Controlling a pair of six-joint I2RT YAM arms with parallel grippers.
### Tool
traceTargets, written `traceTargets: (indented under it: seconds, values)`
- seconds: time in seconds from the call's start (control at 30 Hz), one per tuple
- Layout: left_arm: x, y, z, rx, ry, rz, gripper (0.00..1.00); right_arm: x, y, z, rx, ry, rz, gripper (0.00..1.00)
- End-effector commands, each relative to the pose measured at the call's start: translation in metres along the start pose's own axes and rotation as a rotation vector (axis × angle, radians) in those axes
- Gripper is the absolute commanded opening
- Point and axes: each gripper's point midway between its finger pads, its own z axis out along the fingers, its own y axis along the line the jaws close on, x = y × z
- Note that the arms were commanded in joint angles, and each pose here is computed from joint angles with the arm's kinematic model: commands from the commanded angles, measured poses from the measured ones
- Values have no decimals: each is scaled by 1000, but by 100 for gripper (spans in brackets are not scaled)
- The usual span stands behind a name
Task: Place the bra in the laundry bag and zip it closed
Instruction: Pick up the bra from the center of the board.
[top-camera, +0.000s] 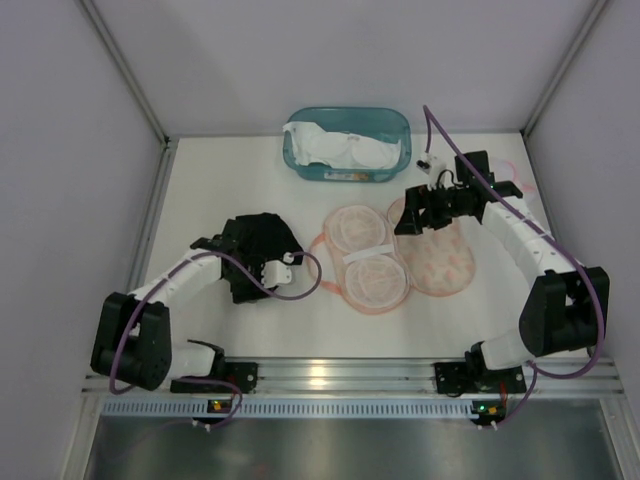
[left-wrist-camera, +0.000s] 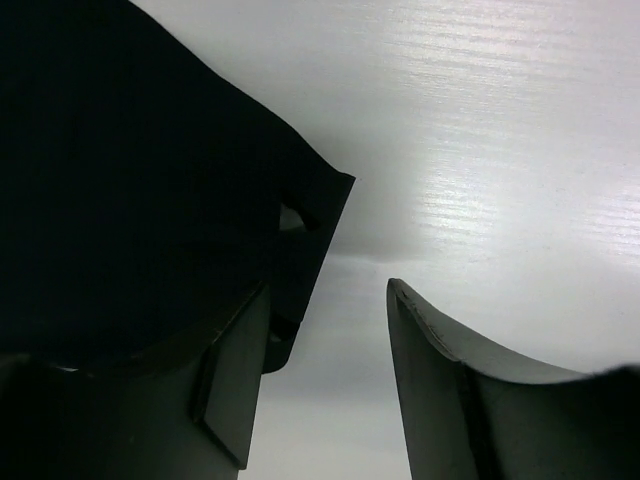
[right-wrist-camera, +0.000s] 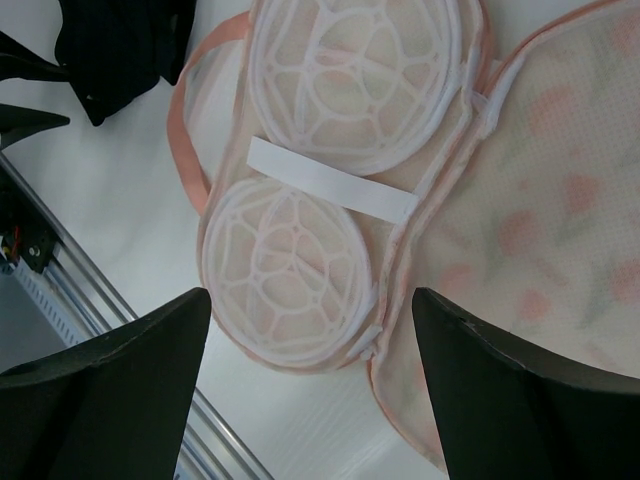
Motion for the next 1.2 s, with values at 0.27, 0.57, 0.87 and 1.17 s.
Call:
traceTargets:
  seconds: [0.27, 0.57, 0.87, 1.17]
  values:
    - [4, 12, 24, 26, 12, 92, 19, -5, 9, 3, -19, 8, -62, 83]
    - [-71, 27, -64, -162, -161, 85, 0, -21, 12, -2, -17, -49, -107, 82]
    - [-184, 34, -196, -348, -479, 92, 0, -70, 19, -15, 12, -210, -162, 81]
    - [-246, 24, -262, -401, -642, 180, 0, -71, 69, -33, -206, -374, -306, 97]
